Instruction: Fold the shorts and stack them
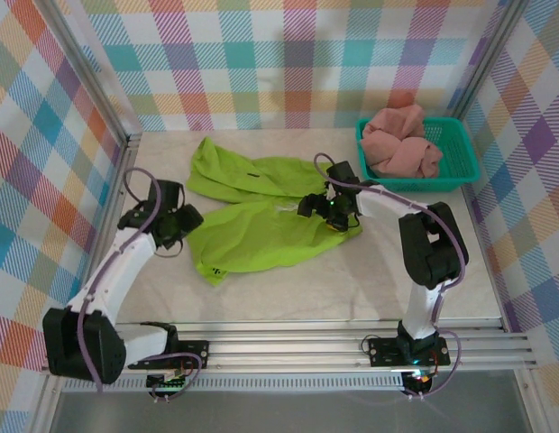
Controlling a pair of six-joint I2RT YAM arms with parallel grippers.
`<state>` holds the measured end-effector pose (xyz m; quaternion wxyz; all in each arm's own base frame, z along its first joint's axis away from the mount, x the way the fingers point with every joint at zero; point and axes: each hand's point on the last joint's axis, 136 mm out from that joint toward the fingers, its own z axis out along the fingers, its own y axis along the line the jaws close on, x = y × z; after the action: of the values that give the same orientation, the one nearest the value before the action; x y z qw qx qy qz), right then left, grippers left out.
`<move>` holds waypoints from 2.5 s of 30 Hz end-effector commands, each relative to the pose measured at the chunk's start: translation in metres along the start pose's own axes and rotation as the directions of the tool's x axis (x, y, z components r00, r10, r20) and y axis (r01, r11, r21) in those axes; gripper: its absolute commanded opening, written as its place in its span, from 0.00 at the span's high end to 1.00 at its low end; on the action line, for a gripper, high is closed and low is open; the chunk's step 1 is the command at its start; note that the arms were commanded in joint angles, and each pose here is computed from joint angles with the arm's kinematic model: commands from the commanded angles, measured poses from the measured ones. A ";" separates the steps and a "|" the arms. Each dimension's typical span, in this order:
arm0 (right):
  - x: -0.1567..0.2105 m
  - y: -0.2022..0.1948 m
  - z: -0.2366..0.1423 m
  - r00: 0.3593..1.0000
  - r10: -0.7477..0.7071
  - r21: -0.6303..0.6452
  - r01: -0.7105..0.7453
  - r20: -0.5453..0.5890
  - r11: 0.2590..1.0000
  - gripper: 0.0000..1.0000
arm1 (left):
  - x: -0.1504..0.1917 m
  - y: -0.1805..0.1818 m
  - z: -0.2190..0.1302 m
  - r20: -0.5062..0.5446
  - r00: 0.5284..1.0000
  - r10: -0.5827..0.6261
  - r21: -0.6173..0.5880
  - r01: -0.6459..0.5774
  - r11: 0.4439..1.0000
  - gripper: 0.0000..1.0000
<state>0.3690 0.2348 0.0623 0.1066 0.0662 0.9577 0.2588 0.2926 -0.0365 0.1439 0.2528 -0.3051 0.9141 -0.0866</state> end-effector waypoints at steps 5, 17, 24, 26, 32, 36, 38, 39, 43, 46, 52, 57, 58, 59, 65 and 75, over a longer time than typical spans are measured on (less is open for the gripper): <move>0.005 0.097 -0.045 0.976 -0.201 -0.217 0.214 0.080 0.952 0.04 | 0.066 0.021 0.001 -0.076 0.996 0.040 -0.054 -0.044 0.998 0.30; 0.006 0.091 -0.045 0.980 -0.180 -0.193 0.193 0.087 0.962 0.04 | 0.125 0.033 0.036 -0.145 0.986 0.082 -0.097 -0.096 0.991 0.41; 0.008 0.086 -0.047 0.977 -0.194 -0.168 0.207 0.093 0.964 0.04 | 0.140 0.027 0.064 -0.194 0.974 0.120 -0.105 -0.142 0.984 0.54; 0.008 0.085 -0.047 0.976 -0.197 -0.165 0.211 0.093 0.963 0.03 | 0.138 0.023 0.066 -0.181 0.975 0.130 -0.104 -0.151 0.983 0.58; 0.011 0.081 -0.044 0.978 -0.191 -0.160 0.203 0.085 0.966 0.04 | 0.127 0.020 0.064 -0.126 0.982 0.138 -0.111 -0.152 0.982 0.80; 0.013 0.076 -0.042 0.978 -0.190 -0.147 0.201 0.081 0.969 0.03 | 0.115 0.017 0.057 -0.087 0.985 0.150 -0.129 -0.161 0.979 1.00; 0.015 0.072 -0.040 0.979 -0.192 -0.134 0.201 0.076 0.970 0.04 | 0.104 0.013 0.049 -0.055 0.984 0.170 -0.130 -0.175 0.976 1.00; 0.015 0.069 -0.038 0.979 -0.192 -0.123 0.200 0.072 0.972 0.04 | 0.097 0.009 0.043 -0.036 0.983 0.177 -0.132 -0.181 0.975 1.00; 0.020 0.059 -0.031 0.982 -0.185 -0.094 0.189 0.050 0.978 0.04 | 0.068 0.009 0.015 0.007 0.984 0.179 -0.143 -0.176 0.974 1.00; 0.023 0.050 -0.025 0.985 -0.170 -0.072 0.173 0.039 0.982 0.04 | 0.048 0.020 -0.004 0.027 0.989 0.142 -0.150 -0.137 0.979 1.00; 0.026 0.029 -0.013 0.989 -0.145 -0.009 0.145 0.009 0.989 0.03 | 0.020 0.048 -0.024 0.055 0.997 0.058 -0.174 -0.048 0.984 1.00; 0.029 0.026 -0.006 0.992 -0.122 -0.015 0.122 -0.016 0.992 0.03 | 0.028 0.056 -0.011 0.024 1.000 -0.001 -0.164 0.005 0.986 0.61; 0.029 0.026 -0.006 0.993 -0.119 -0.017 0.119 -0.017 0.993 0.03 | 0.031 0.058 -0.009 0.018 1.000 -0.011 -0.160 0.013 0.987 0.47; 0.029 0.029 -0.008 0.992 -0.122 -0.027 0.121 -0.015 0.992 0.03 | 0.035 0.058 -0.008 0.013 1.000 -0.015 -0.146 0.016 0.989 0.44; 0.026 0.043 -0.022 0.991 -0.131 -0.073 0.132 0.011 0.989 0.03 | 0.050 0.073 -0.022 0.010 0.998 -0.056 -0.140 0.056 0.989 0.34; 0.017 0.032 -0.028 0.995 -0.092 -0.073 0.095 0.036 0.993 0.03 | 0.088 0.120 0.011 -0.014 0.988 -0.152 -0.279 0.142 0.950 0.40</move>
<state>0.3463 0.2584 0.0850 0.1235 0.0117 0.9537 0.2741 0.1791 -0.0017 0.0662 0.1809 -0.3809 0.9068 0.0000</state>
